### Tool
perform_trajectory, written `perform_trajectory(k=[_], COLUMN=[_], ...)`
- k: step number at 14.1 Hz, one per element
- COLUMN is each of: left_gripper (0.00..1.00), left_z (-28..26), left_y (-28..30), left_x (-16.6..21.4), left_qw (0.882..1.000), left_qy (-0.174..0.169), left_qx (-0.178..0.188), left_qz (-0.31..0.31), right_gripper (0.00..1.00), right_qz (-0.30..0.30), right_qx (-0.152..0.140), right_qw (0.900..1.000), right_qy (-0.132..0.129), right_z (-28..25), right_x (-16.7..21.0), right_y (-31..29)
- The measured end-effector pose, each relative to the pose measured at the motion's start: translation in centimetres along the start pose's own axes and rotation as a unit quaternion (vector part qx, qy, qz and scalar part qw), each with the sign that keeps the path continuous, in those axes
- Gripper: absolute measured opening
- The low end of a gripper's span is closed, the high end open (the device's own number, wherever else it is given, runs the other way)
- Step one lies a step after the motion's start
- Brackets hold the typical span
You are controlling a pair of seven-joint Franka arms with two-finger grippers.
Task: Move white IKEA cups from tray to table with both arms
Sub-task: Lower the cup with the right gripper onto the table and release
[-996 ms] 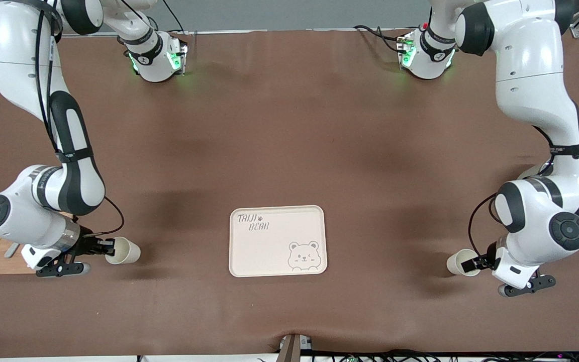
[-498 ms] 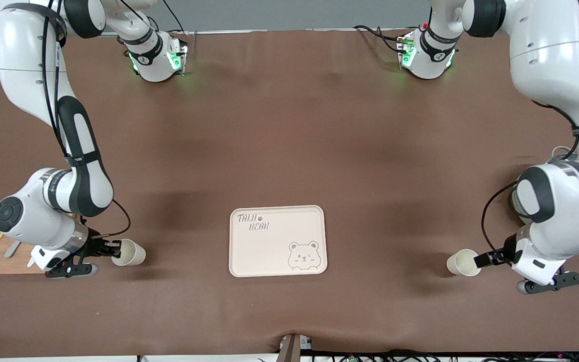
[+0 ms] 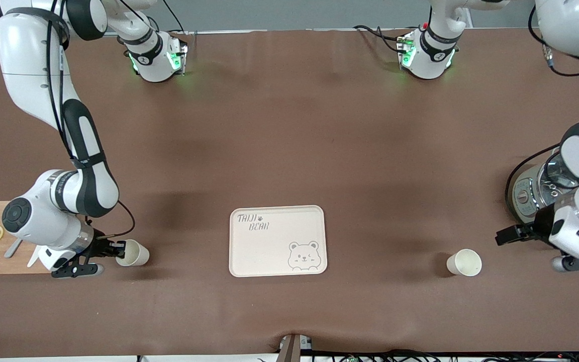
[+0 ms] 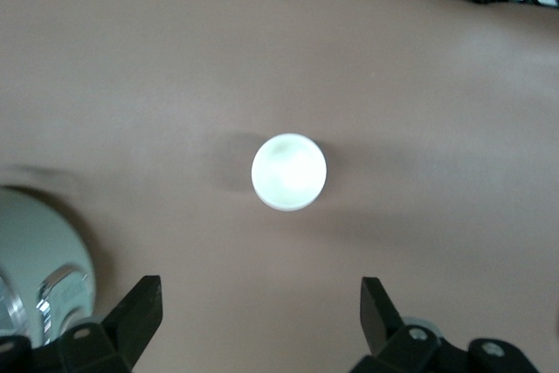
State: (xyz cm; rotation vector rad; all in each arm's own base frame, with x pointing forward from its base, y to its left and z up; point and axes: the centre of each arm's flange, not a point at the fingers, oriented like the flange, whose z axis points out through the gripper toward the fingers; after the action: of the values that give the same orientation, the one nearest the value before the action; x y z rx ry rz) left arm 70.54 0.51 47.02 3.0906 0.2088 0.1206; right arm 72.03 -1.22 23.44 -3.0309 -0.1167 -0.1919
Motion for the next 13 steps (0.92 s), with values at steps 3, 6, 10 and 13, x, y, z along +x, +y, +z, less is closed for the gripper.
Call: perform_trajectory(k=[3, 6, 10, 13], left_gripper=[1.00, 1.00, 1.00, 1.00], left_z=[-3.2, -5.7, -9.2, -10.1], left_y=[0.5, 0.7, 0.6, 1.5], left_x=[-2.1, -4.0, -5.9, -6.8], left_qw=[1.000, 1.000, 0.999, 0.999], left_qy=[-0.006, -0.010, -0.017, -0.024], left_qx=[0.000, 0.001, 0.006, 0.007], left_qz=[0.011, 0.019, 0.027, 0.037], right_gripper=[0.03, 0.03, 0.22, 0.55], right_qz=[-0.001, -0.001, 0.000, -0.001], right_qx=[0.001, 0.001, 0.000, 0.004], right_qw=[1.000, 1.000, 1.000, 1.000], right_qy=[0.000, 0.000, 0.003, -0.004], right_z=[0.2, 0.3, -0.1, -0.9], right_x=[0.0, 0.0, 0.2, 0.4], right_y=[-0.2, -0.2, 0.0, -0.1])
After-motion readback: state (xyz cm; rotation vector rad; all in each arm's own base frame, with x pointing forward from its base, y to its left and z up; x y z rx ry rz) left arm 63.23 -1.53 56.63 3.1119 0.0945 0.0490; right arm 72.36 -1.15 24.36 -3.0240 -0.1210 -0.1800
